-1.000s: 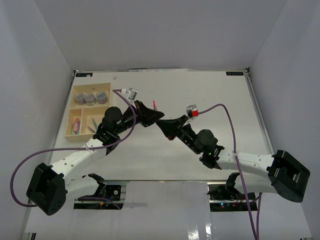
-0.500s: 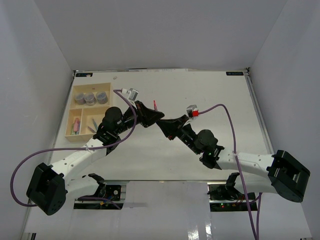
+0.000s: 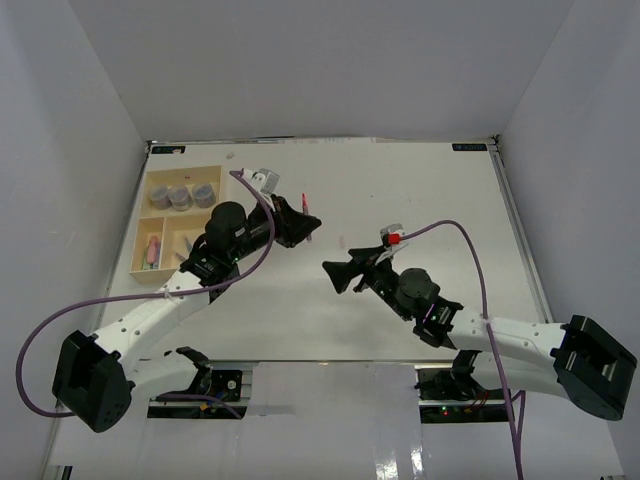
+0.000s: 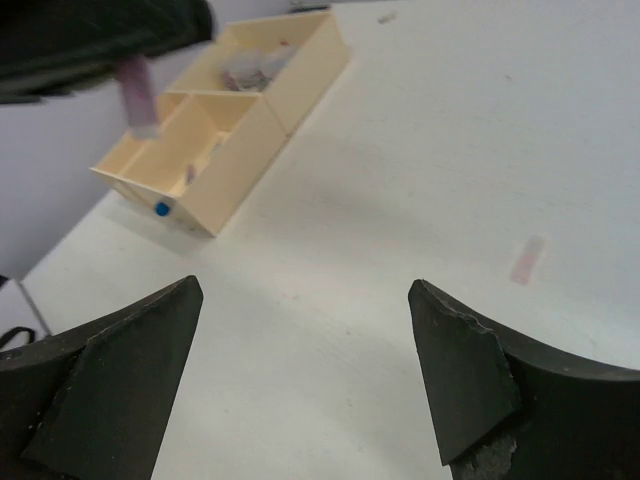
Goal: Sort the stationery into containers
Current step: Pick up the pen cap from the center of the board.
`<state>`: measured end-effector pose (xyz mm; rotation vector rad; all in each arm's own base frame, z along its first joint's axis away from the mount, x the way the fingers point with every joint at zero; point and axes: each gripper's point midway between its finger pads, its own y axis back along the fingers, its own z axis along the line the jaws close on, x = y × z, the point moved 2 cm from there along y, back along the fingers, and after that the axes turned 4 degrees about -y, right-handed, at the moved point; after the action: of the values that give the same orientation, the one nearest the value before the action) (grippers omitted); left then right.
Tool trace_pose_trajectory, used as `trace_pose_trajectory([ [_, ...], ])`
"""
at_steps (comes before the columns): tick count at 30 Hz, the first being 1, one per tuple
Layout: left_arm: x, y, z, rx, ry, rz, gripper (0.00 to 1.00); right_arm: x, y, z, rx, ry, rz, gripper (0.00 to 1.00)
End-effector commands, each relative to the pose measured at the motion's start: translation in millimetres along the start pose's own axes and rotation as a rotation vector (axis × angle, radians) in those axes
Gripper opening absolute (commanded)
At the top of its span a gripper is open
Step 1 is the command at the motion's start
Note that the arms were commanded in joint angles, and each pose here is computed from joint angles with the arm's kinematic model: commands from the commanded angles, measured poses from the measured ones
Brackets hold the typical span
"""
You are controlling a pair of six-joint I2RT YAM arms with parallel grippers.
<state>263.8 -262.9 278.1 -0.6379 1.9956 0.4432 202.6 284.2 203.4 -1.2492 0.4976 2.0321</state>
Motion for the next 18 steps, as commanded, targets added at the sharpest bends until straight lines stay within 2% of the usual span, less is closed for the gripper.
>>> trace_pose_trajectory([
  [1, -23, 7, 21, -0.141, -0.112, 0.009, 0.00, -11, -2, -33, 0.200, 0.058, 0.028, 0.90],
  [3, -20, 15, 41, -0.223, -0.137, 0.064, 0.00, -1, 0, -52, 0.301, 0.119, 0.117, 0.90],
  [4, -21, 20, 52, -0.262, -0.138, 0.093, 0.00, -15, -6, -55, 0.333, 0.119, 0.106, 0.90],
  [5, -21, 23, 58, -0.279, -0.145, 0.108, 0.00, -4, -4, -66, 0.381, 0.136, 0.178, 0.91],
  [7, -18, 30, 68, -0.306, -0.161, 0.148, 0.00, -16, -12, -73, 0.417, 0.123, 0.187, 0.93],
  [9, -18, 39, 81, -0.323, -0.172, 0.171, 0.00, -5, -14, -89, 0.471, 0.116, 0.276, 1.00],
  [10, -15, 44, 88, -0.342, -0.170, 0.186, 0.00, -14, -24, -84, 0.457, 0.105, 0.280, 0.94],
  [12, -6, 48, 96, -0.367, -0.178, 0.213, 0.00, 5, -27, -99, 0.517, 0.129, 0.413, 0.91],
  [18, 19, 55, 111, -0.396, -0.197, 0.277, 0.00, 21, -64, -112, 0.581, 0.142, 0.587, 0.81],
])
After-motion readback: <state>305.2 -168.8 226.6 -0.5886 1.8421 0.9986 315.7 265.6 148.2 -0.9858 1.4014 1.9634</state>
